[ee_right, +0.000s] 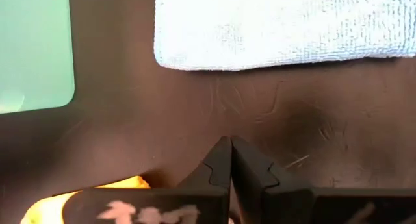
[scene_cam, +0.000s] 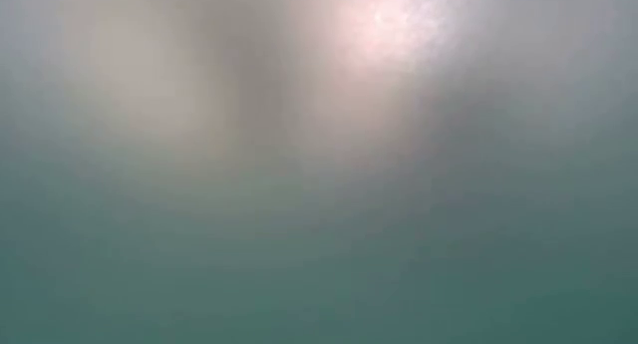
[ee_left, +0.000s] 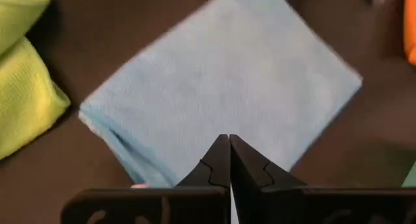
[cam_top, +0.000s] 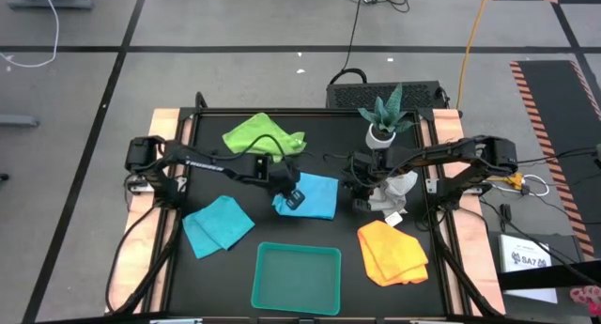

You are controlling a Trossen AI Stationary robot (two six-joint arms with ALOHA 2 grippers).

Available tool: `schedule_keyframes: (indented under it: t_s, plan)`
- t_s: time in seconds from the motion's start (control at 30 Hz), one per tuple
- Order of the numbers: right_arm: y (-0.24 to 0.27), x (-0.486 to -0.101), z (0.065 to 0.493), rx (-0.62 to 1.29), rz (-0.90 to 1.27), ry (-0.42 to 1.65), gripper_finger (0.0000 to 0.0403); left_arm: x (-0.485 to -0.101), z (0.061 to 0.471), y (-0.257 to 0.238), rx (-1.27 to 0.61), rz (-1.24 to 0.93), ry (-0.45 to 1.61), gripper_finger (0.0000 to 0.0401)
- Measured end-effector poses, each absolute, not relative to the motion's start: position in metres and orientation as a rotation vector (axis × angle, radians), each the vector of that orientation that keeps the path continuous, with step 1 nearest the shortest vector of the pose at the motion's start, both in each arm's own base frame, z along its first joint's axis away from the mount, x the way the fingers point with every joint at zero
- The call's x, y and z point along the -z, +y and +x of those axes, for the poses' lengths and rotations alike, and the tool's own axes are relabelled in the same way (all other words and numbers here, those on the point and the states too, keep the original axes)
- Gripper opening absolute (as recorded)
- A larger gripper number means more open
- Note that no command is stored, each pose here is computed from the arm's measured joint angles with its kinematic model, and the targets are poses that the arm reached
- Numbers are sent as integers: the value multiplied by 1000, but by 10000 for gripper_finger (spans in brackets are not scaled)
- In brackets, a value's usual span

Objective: Fold microfiber towels
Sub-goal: Fold the right blue microfiber cloth

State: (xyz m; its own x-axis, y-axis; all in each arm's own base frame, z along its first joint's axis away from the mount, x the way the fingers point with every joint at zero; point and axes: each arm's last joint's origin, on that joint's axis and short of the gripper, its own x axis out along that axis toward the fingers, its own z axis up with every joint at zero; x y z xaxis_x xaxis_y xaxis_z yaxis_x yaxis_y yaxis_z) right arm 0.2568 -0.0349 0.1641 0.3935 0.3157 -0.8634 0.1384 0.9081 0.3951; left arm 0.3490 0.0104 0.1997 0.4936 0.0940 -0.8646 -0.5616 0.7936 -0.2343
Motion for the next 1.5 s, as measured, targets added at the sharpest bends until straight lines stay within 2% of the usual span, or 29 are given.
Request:
schedule_keyframes:
  t_s: [0.07, 0.23, 0.3, 0.43, 0.77, 1.1, 1.5]
  plan:
    - [-35, -164, 257, -117, 443, 1170, 0, -194, 345, 8, -446, -479, 1041, 0]
    - [-35, -164, 257, -117, 441, 1166, 0, -182, 326, 19, -652, -300, 1228, 0]
    - [-35, -164, 258, -118, 440, 1161, 0, -180, 319, 27, -691, -298, 1289, 0]
    - [-35, -165, 259, -119, 437, 1148, 0, -173, 318, 37, -647, -382, 1319, 0]
    - [-35, -165, 259, -123, 437, 1144, 0, -156, 311, 36, -634, -464, 1304, 0]
    - [-35, -165, 259, -127, 431, 1144, 0, -148, 321, 21, -602, -586, 1149, 0]
    - [-35, -165, 258, -127, 433, 1152, 0, -134, 328, -3, -584, -668, 1158, 0]
